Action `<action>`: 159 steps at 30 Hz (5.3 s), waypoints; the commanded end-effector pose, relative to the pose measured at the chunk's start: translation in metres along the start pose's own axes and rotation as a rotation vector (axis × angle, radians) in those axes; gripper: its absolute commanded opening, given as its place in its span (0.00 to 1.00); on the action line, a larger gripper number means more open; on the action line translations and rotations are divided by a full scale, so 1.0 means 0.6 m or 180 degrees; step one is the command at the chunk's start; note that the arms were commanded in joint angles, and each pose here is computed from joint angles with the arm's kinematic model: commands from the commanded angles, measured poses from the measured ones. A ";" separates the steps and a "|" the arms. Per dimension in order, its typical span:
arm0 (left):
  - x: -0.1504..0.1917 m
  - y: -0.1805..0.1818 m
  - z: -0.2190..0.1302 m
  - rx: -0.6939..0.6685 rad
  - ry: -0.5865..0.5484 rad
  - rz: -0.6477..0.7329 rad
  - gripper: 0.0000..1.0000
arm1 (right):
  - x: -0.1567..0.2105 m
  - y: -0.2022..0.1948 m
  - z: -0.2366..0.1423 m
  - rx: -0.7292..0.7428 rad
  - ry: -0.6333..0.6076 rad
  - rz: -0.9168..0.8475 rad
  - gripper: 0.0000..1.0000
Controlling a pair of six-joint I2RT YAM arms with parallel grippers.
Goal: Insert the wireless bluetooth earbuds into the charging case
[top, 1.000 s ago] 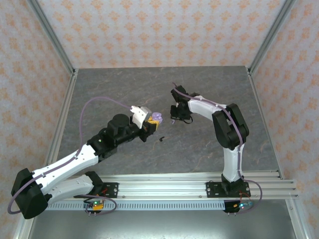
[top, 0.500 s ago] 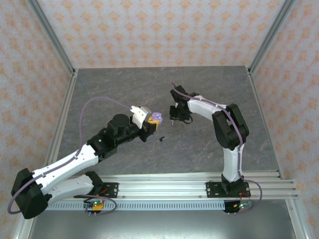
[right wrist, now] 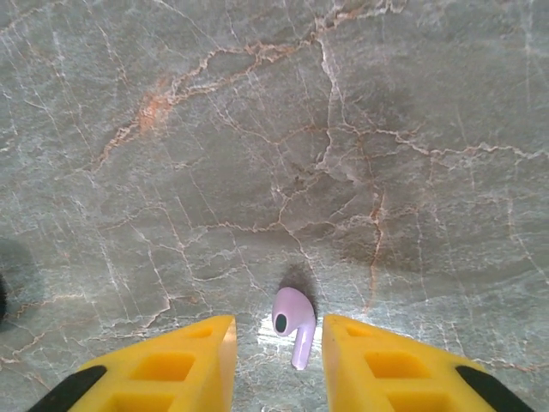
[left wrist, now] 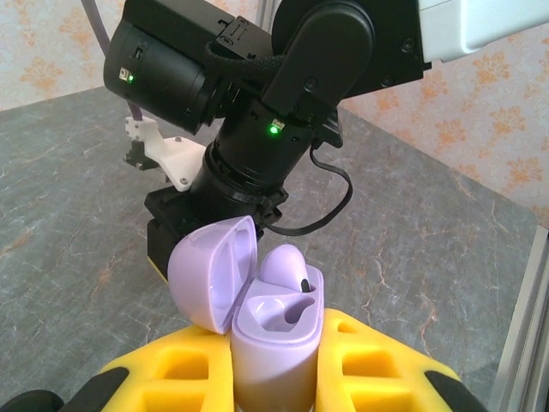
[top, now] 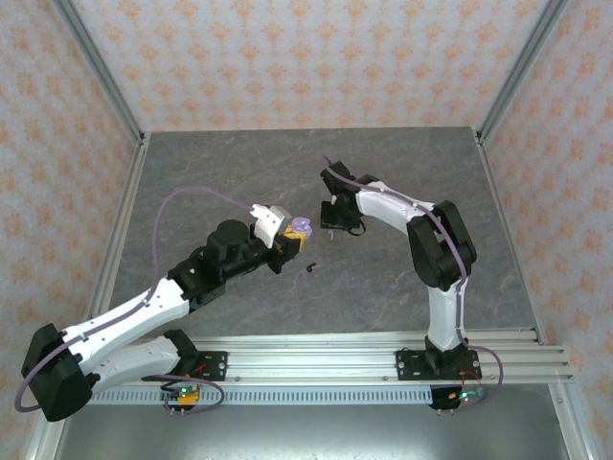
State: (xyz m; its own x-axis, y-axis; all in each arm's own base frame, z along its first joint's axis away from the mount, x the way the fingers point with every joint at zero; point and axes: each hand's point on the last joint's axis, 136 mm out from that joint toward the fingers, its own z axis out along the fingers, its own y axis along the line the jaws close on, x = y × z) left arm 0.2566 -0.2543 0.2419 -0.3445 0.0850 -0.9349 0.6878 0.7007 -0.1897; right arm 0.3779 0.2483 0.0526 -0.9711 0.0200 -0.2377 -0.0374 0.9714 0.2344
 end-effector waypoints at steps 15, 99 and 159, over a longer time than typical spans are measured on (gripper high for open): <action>-0.008 -0.006 -0.006 0.0036 -0.0072 0.0032 0.10 | 0.003 -0.013 0.016 0.0371 0.0149 0.0005 0.31; 0.116 0.010 0.155 0.0160 0.0339 -0.0599 0.10 | 0.016 0.048 -0.238 -0.1017 -0.1371 -0.0209 0.16; 0.008 -0.034 0.183 0.0598 -0.0254 -0.0770 0.09 | 0.050 0.040 -0.301 -0.1164 -0.1579 -0.0412 0.17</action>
State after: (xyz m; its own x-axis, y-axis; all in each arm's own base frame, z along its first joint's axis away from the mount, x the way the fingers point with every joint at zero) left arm 0.3102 -0.3428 0.1832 -0.5201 -0.1085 -0.8472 0.6748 0.5559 -0.4855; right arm 0.3107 0.2309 0.2183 -0.7411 0.1178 -0.6610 -0.2938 0.8283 0.4770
